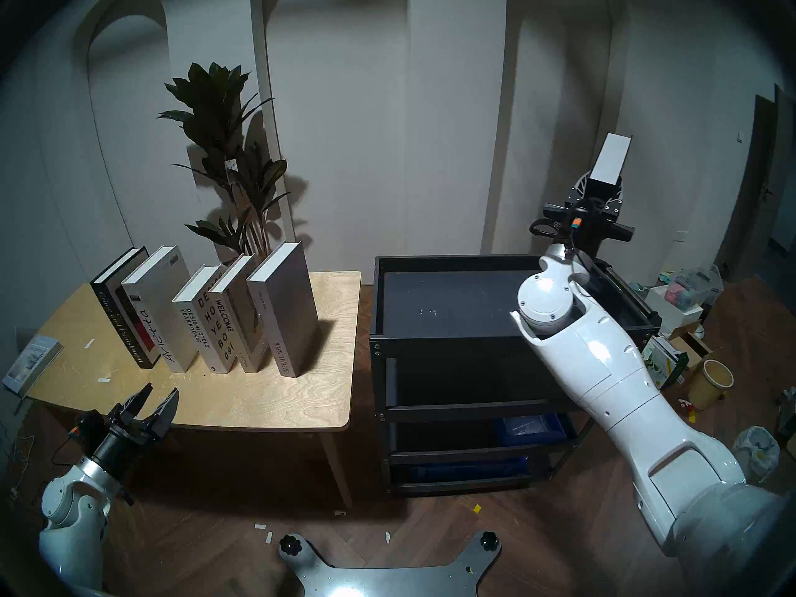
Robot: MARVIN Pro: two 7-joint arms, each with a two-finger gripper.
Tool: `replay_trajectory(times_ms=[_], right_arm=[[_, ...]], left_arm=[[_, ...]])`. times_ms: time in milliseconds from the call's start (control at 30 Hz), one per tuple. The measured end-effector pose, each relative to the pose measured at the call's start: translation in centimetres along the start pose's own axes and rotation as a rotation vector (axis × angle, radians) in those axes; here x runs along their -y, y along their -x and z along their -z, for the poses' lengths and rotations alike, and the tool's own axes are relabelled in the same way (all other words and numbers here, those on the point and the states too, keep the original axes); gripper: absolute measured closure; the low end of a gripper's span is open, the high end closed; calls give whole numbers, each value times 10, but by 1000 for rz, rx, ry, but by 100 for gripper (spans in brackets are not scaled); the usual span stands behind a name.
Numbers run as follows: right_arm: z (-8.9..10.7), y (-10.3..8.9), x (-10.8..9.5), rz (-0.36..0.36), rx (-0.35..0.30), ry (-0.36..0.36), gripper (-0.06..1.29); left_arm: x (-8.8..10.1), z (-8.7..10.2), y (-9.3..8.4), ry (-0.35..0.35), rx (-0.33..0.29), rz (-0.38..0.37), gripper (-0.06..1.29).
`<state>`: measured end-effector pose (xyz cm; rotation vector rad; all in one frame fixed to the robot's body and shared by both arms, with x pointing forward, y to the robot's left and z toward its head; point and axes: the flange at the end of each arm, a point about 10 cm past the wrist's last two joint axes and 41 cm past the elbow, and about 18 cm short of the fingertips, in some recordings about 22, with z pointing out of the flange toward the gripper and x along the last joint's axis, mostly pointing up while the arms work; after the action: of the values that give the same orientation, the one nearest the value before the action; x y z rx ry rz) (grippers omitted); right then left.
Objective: Move the books from the display table onto the shelf, standing them upright with spines facing out and tallest at one end
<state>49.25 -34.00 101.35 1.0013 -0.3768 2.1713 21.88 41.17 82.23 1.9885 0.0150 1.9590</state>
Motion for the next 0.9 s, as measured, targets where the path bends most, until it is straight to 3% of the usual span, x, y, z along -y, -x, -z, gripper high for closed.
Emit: replay_trajectory(times_ms=[400, 900], right_arm=[[-14, 32, -51, 120, 18, -77, 71], [-21, 55, -95, 209, 23, -261, 71]], left_arm=[[1, 0, 1, -1, 0, 2, -2], [2, 0, 2, -1, 0, 4, -2]])
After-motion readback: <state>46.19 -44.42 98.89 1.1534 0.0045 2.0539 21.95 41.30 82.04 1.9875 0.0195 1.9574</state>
